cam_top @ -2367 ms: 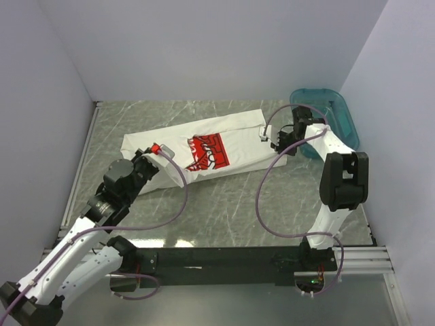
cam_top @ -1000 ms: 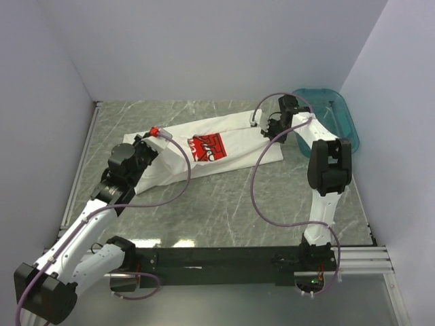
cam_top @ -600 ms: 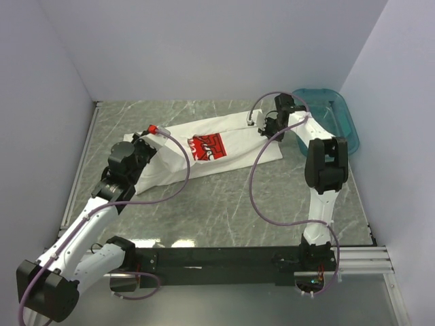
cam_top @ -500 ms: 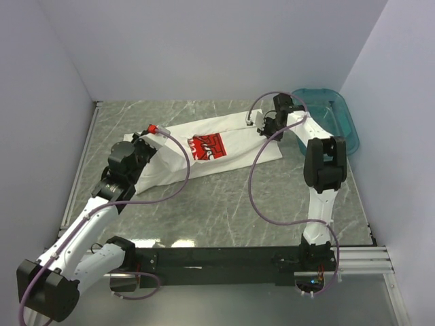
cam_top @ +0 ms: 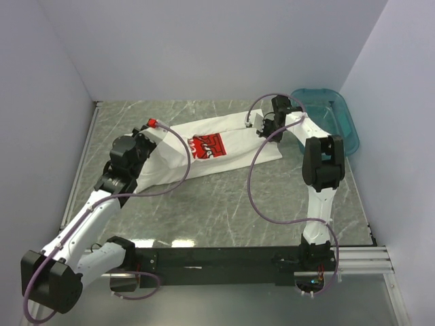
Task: Fold and stack the t-shirts
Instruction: Fold the tshirt
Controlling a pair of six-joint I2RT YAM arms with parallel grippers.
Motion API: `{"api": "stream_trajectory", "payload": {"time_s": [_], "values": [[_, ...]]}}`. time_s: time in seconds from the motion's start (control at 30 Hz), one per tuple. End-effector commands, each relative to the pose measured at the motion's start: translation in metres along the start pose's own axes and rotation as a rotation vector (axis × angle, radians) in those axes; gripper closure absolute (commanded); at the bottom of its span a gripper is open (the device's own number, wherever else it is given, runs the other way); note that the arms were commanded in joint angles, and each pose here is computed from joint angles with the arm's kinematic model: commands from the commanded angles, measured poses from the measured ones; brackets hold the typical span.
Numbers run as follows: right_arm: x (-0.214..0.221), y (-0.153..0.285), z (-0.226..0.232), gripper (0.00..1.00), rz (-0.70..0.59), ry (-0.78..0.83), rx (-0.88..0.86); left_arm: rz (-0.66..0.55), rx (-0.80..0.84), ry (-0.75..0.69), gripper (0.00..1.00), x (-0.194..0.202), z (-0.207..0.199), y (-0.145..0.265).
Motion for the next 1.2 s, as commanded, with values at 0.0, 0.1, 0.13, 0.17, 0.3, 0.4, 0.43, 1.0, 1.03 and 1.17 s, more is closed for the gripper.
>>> {"api": "stream_trajectory", "payload": {"time_s": [0.0,0.1,0.13,0.17,0.3,0.4,0.43,1.0,1.03,1.17], "values": [[-0.012,0.006,-0.012,1.00,-0.023,0.008,0.053,-0.085,-0.094,0.036,1.00,-0.027,0.025,-0.005],[-0.012,0.004,-0.012,1.00,-0.020,0.002,0.053,-0.078,-0.089,0.028,0.99,-0.028,0.025,-0.010],[-0.012,0.005,-0.014,1.00,-0.021,0.001,0.061,-0.073,-0.085,0.027,1.00,-0.027,0.024,-0.013],[-0.012,0.003,-0.014,1.00,-0.020,0.000,0.058,-0.073,-0.085,0.024,1.00,-0.028,0.025,-0.014],[-0.012,0.002,-0.015,1.00,-0.018,-0.001,0.063,-0.064,-0.082,0.018,1.00,-0.026,0.023,-0.018],[-0.011,0.002,-0.016,1.00,-0.016,-0.005,0.068,-0.064,-0.086,0.017,1.00,-0.026,0.024,-0.021],[-0.011,0.001,-0.016,1.00,-0.014,-0.005,0.067,-0.061,-0.085,0.017,1.00,-0.025,0.024,-0.023],[-0.014,0.001,-0.024,1.00,-0.018,-0.017,0.091,-0.048,-0.075,0.016,0.99,-0.023,0.024,-0.033],[-0.015,0.000,-0.024,1.00,-0.016,-0.018,0.089,-0.048,-0.073,0.014,1.00,-0.022,0.024,-0.034],[-0.014,-0.001,-0.024,1.00,-0.013,-0.021,0.090,-0.046,-0.070,0.015,1.00,-0.022,0.025,-0.038]]}}
Point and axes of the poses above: each gripper's point midway between its finger pads, its own y axis back along the fingers, its own z axis along the line the jaws close on, x = y × z, the point moved 8 cm from there along y, back along the fingers, and after that the axes turned 7 degrees about -y, right-handed, at the moved point
